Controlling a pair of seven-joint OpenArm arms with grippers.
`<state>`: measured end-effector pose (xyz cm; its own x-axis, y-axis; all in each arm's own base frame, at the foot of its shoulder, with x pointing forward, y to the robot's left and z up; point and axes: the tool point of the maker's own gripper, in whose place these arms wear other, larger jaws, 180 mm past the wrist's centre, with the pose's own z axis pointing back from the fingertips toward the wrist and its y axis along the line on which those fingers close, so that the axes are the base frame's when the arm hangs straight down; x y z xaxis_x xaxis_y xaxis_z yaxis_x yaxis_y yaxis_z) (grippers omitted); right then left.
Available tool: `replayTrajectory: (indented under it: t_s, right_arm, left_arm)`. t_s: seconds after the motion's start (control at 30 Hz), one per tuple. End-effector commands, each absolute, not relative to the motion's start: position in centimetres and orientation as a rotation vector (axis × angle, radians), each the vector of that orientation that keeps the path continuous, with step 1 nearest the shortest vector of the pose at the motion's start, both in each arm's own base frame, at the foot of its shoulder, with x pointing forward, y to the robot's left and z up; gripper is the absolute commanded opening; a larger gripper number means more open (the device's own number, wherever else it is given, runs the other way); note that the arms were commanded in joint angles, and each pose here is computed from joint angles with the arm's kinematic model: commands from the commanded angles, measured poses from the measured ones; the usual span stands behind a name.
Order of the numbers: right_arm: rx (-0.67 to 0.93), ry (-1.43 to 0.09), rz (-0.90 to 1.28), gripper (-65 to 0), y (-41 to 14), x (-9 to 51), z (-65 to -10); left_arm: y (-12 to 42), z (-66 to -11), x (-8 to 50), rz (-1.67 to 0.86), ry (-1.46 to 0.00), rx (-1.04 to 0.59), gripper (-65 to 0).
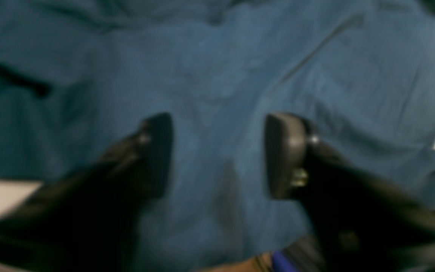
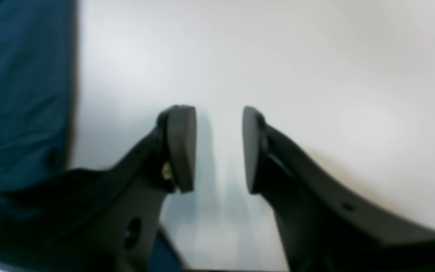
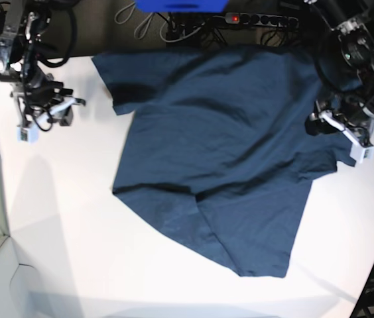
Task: Layout the t-shirt on the table in an organized manner, then fold the t-shirt properly
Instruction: 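Release the shirt with both grippers and lift them clear, then lower both grippers onto the shirt body and grasp the fabric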
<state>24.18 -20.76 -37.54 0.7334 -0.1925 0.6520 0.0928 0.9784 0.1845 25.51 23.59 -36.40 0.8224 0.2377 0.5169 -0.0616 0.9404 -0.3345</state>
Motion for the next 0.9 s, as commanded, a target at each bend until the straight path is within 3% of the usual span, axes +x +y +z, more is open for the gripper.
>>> replayTrajectory:
  t_s: [0.0,0.1,0.2,0.27,0.53,0.67,0.87]
  right_arm:
    - [0.156,-0.789,-0.133,-50.6,-20.2,25.5,-36.0]
    - [0.196,-0.796,-0.087,-65.0,-18.1,26.3,-35.6]
    - [0.244,-0.796,-0.030,-65.0,-15.5,27.2,-35.6]
    - [0.281,-0.786,0.014,-65.0,-13.5,27.2,-35.6]
    - [0.456,-0.691,0.118,-65.0,-4.8,25.4,-37.5]
    - [0.475,-0.580,0.124,-65.0,-3.5,24.0,-41.1]
    - [0.405,-0.531,0.074,-65.0,-6.9,25.3,-44.6]
  left_arm:
    - [23.7,-36.1,26.2,0.168,-0.604,-0.326,-42.6]
    - [23.5,-37.4,26.7,0.206,-0.570,-0.368,-64.8]
    - [23.6,-38.7,27.1,0.238,-0.530,-0.402,-62.5]
    - [23.4,-39.8,26.8,0.257,-0.497,-0.422,-64.7]
    - [21.9,-41.9,29.0,0.235,-0.561,-0.444,-64.8]
    - [21.3,-42.9,29.1,0.242,-0.559,-0.458,-64.8]
    - [19.9,-43.9,28.8,0.217,-0.526,-0.475,-64.8]
